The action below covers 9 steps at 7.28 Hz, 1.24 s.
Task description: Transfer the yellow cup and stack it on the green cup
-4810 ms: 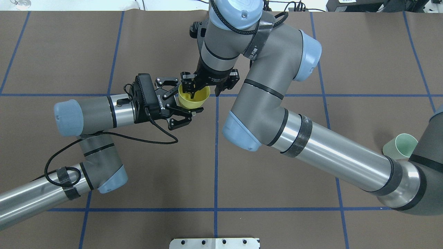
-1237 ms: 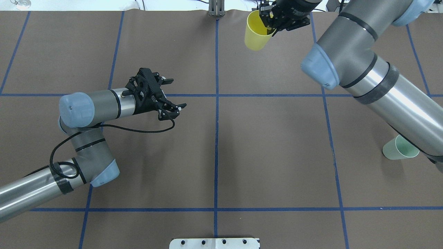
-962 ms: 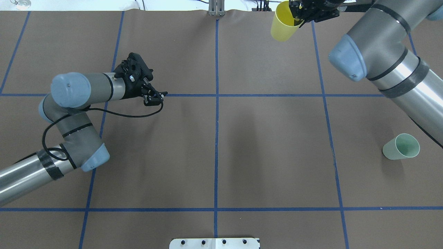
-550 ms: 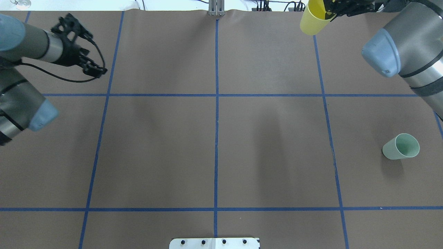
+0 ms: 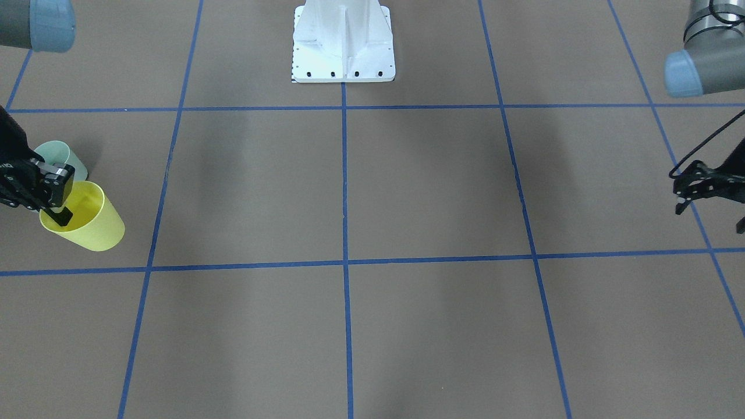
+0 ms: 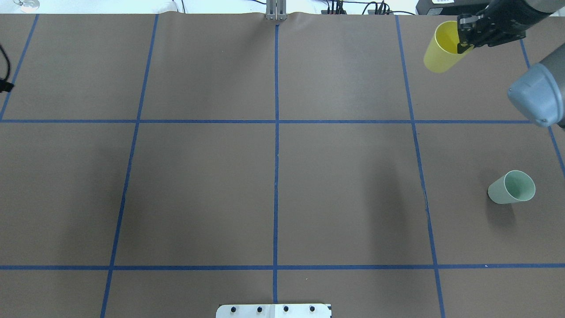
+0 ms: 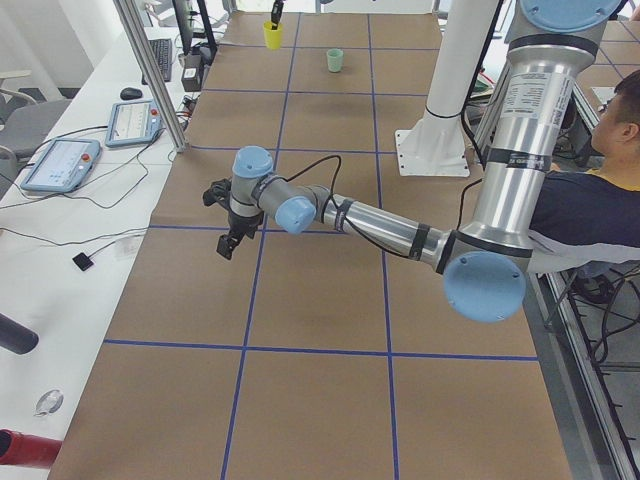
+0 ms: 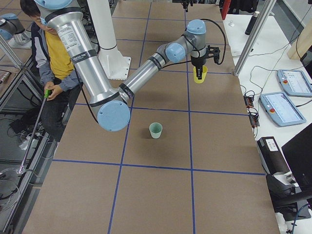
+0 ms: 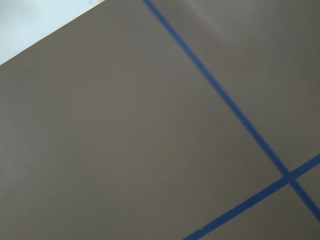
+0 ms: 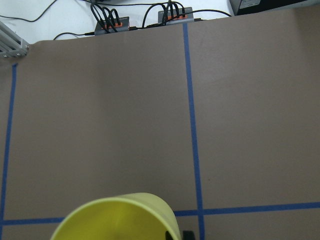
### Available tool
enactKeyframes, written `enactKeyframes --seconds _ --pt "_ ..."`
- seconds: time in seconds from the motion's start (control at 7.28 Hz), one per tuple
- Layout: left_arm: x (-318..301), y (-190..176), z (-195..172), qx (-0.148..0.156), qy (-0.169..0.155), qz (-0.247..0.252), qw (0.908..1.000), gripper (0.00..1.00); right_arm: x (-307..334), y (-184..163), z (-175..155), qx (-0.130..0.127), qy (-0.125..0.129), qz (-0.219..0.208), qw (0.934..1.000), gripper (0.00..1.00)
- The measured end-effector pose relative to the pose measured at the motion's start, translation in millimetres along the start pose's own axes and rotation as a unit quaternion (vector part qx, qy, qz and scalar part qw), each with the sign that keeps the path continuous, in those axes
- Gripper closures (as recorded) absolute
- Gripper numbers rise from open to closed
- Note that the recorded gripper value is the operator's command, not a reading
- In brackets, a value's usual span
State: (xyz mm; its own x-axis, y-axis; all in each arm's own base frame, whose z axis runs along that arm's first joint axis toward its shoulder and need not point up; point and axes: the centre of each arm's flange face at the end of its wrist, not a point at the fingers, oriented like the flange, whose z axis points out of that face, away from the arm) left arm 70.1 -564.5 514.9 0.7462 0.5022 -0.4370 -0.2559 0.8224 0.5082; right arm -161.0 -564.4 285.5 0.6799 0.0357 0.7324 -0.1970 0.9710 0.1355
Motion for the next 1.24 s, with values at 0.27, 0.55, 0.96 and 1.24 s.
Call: enactKeyframes --seconds 0.27,0.55,0.96,1.24 --pt "-69 65 -23 -0.052 -0.02 -0.039 0.9977 0.0 53 31 -6 -0.033 0.022 -0.059 0.9974 1.0" --pt "-85 97 -50 -0.099 -0.009 -0.103 0.9897 0.0 113 68 1 -0.067 0.015 -0.101 0.9925 1.0" --pt "-64 105 -73 -0.126 0.016 -0.131 0.9832 0.0 191 134 27 -0.075 -0.005 -0.12 0.99 1.0" --pt "-61 105 -75 -0.125 0.023 -0.133 0.983 0.0 225 166 42 -0.061 -0.022 -0.093 0.9935 1.0"
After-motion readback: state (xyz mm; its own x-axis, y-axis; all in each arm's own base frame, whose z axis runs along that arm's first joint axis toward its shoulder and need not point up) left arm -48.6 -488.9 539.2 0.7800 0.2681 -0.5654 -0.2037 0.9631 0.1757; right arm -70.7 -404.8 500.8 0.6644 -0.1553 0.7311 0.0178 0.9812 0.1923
